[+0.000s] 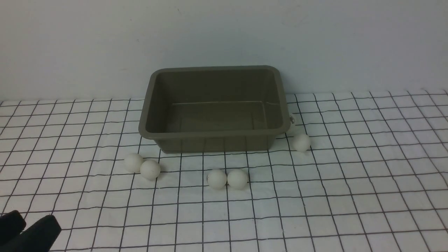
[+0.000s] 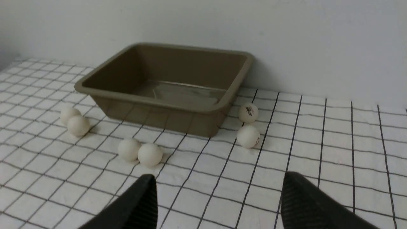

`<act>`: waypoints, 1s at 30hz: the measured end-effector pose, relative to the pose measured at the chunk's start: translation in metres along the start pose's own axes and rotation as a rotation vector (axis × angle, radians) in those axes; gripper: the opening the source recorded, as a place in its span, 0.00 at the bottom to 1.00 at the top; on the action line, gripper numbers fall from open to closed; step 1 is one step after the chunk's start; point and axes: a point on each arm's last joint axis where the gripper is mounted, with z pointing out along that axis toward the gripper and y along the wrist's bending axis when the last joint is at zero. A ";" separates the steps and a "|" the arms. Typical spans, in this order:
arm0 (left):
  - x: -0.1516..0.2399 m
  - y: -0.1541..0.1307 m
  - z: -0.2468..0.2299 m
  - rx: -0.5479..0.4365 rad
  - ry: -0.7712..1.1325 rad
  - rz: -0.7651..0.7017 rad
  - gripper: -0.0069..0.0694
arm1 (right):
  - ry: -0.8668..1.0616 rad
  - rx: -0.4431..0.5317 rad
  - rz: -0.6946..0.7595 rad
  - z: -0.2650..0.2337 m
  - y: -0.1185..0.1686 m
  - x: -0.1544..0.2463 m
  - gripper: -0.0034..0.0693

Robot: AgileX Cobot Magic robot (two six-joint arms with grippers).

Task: Put the table tennis balls into the box on the white checkered tablecloth.
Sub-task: 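Reach for and grasp a ping pong ball on the table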

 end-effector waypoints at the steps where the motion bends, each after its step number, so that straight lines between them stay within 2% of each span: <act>1: -0.004 0.001 0.002 -0.010 0.018 0.031 0.63 | 0.030 -0.006 -0.011 0.005 -0.002 0.000 0.70; 4: -0.009 0.003 0.007 -0.028 0.050 0.082 0.63 | 0.108 -0.025 -0.049 0.019 -0.007 -0.005 0.70; 10: -0.013 0.007 0.019 -0.048 0.072 0.174 0.63 | 0.292 -0.131 -0.110 0.061 -0.021 -0.032 0.70; 12: -0.015 0.008 0.020 -0.057 0.054 0.199 0.63 | 0.352 -0.195 -0.106 0.086 -0.028 -0.041 0.70; 17: -0.019 0.010 0.020 -0.073 0.016 0.219 0.63 | 0.432 -0.270 -0.071 0.136 -0.046 -0.050 0.69; 25: -0.019 0.010 0.020 -0.074 0.013 0.221 0.63 | 0.589 -0.281 -0.036 0.234 -0.085 -0.031 0.68; 30: -0.019 0.010 0.020 -0.074 0.013 0.221 0.63 | 0.609 -0.300 -0.097 0.294 -0.082 -0.028 0.68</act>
